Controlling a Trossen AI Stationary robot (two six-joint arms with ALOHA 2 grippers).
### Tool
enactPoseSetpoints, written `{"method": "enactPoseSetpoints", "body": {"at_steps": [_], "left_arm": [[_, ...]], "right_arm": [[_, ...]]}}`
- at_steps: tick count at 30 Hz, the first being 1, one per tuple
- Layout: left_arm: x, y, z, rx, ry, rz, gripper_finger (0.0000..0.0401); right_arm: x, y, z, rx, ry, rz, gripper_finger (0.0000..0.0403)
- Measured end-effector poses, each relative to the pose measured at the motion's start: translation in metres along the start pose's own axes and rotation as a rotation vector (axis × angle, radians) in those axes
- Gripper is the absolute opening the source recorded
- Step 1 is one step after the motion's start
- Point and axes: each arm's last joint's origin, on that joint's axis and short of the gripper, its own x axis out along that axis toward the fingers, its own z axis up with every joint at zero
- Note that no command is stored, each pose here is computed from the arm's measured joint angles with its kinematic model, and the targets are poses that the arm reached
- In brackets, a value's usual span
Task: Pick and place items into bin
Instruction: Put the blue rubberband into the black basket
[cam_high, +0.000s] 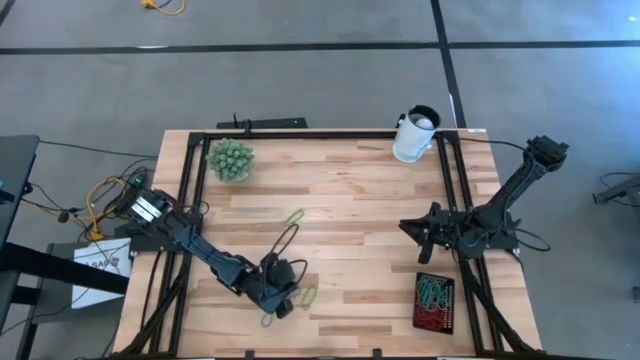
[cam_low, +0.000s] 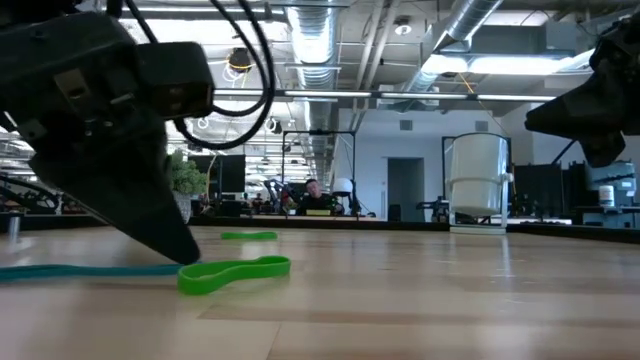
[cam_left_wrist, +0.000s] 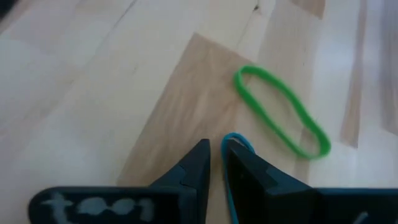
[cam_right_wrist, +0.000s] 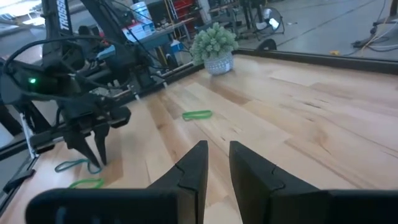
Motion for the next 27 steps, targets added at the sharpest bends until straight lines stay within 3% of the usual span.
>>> {"method": "enactPoseSetpoints", "body": {"at_steps": [5, 13, 22, 27], "left_arm": [[0.009, -0.008, 0.001, 0.044, 0.042, 0.082, 0.0045], [-0.004, -0.027, 0.012, 0.226, 0.11, 0.165, 0.0045], [-0.006, -0.024, 0.01, 0.197, 0.148, 0.212, 0.0043], [-0.006, -0.025, 0.012, 0.255, 0.126, 0.201, 0.0006]], "right_arm": [[0.0, 0.0, 0.0, -0.003, 0.002, 0.0, 0.006], [0.0, 0.0, 0.0, -0.005, 0.002, 0.0, 0.006], [0.0, 0.0, -0.001, 0.015, 0.018, 0.022, 0.006], [0.0, 0.0, -0.001, 0.019, 0.017, 0.021, 0.006]]}}
